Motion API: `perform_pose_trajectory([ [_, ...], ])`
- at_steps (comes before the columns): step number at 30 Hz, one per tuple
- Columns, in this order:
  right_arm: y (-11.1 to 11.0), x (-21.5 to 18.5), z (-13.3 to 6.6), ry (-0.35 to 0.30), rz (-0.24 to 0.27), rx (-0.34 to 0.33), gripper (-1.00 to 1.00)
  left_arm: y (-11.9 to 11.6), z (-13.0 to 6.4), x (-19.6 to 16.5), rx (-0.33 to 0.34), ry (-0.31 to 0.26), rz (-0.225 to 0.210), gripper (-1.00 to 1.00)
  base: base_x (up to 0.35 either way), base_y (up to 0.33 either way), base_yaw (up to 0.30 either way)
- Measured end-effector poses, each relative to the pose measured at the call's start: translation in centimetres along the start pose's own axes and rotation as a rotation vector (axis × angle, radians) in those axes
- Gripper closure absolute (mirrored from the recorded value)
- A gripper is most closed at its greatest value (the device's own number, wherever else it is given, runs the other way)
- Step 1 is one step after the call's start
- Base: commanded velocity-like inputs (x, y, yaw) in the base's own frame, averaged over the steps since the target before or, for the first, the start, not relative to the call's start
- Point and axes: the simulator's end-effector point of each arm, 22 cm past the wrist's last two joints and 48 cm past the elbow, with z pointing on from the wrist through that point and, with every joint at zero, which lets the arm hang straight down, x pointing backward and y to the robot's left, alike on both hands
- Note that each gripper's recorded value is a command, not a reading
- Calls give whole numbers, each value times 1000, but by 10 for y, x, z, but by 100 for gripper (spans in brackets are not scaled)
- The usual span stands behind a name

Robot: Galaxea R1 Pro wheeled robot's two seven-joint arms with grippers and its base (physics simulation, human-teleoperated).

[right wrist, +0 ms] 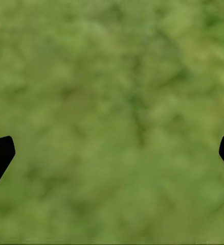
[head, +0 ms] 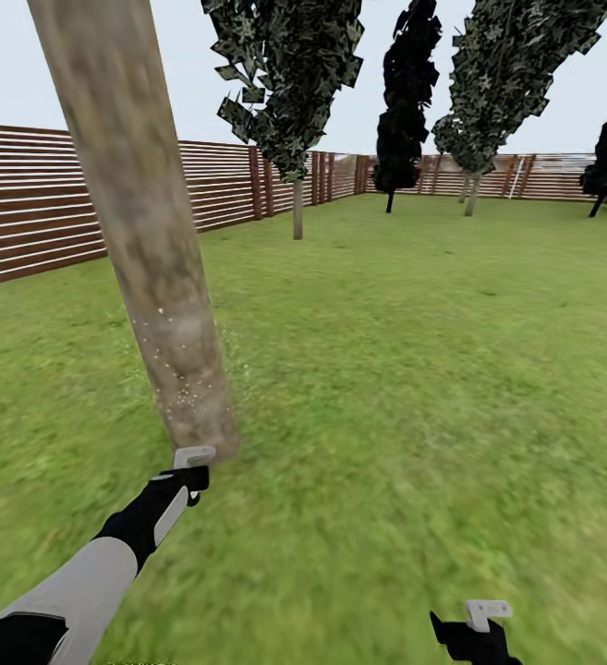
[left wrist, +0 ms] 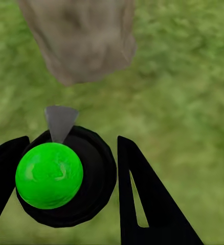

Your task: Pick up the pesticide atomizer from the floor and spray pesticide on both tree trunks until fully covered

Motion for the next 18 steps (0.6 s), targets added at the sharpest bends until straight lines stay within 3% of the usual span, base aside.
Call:
perform_pose_trajectory([
  [7, 0, 0, 0, 0, 0, 0, -100, 5, 0, 0, -12, -1, 2, 100, 98, -275, 44],
  [13, 0, 0, 0, 0, 0, 0, -100, 4, 0, 0, -12, -1, 2, 100, 171, -248, 259],
  [18, 0, 0, 0, 0, 0, 0, -100, 6, 0, 0, -15, 2, 2, 100, 237, -197, 36],
])
